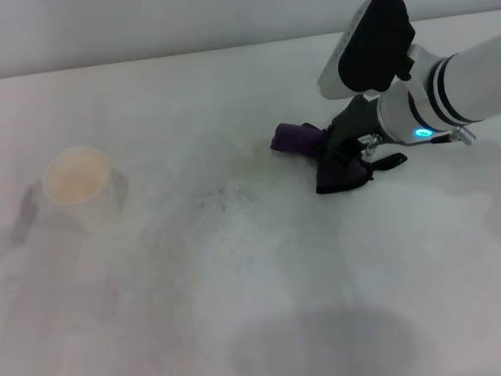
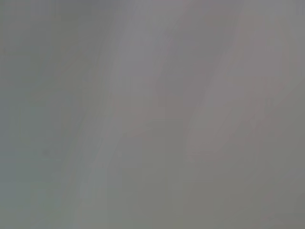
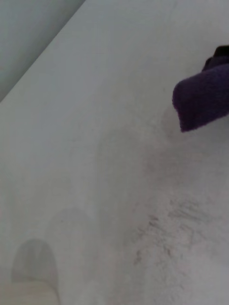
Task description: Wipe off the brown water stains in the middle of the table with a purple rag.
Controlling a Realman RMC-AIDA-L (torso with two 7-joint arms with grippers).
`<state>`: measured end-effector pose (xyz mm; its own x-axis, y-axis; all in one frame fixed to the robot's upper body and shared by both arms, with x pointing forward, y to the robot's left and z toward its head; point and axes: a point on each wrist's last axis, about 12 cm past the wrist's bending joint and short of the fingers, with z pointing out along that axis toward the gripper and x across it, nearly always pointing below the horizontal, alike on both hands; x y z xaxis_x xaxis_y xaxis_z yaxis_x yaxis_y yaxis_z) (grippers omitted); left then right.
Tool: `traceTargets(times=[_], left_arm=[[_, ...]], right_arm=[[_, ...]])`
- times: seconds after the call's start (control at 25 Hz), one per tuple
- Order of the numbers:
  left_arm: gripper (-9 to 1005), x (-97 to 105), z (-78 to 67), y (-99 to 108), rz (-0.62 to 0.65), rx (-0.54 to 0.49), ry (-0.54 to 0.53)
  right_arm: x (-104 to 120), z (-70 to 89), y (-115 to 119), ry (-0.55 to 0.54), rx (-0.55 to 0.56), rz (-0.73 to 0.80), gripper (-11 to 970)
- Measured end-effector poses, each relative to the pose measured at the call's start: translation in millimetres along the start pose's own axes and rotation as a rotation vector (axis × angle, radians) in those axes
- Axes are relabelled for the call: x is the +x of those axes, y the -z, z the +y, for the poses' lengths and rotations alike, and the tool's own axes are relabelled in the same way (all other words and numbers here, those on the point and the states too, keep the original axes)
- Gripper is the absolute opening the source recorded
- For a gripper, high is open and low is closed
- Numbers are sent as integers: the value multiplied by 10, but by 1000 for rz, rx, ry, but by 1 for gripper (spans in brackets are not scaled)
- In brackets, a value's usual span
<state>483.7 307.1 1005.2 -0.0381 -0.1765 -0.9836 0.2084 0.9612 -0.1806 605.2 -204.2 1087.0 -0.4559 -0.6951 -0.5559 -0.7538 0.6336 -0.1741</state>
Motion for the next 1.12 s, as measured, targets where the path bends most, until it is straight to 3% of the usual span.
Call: traceTargets(times=[0.24, 0.56, 0.68, 0.92, 1.12], left_arm=[[888, -18, -2, -14, -13, -1, 3], [887, -37, 61, 6, -31, -48, 20], [887, -34, 75, 19, -30, -55, 19], [887, -41, 74, 9, -32, -53, 14], [888, -41, 76, 2, -30, -52, 11]], right_arm=[[-73, 78, 116, 9, 5, -63, 189], [-296, 106, 438, 18, 110, -353, 273], [-332, 58, 496, -10, 107, -416, 505], [-168, -175, 516, -184, 102, -545, 527], [203, -299, 481, -363, -2, -713, 528]])
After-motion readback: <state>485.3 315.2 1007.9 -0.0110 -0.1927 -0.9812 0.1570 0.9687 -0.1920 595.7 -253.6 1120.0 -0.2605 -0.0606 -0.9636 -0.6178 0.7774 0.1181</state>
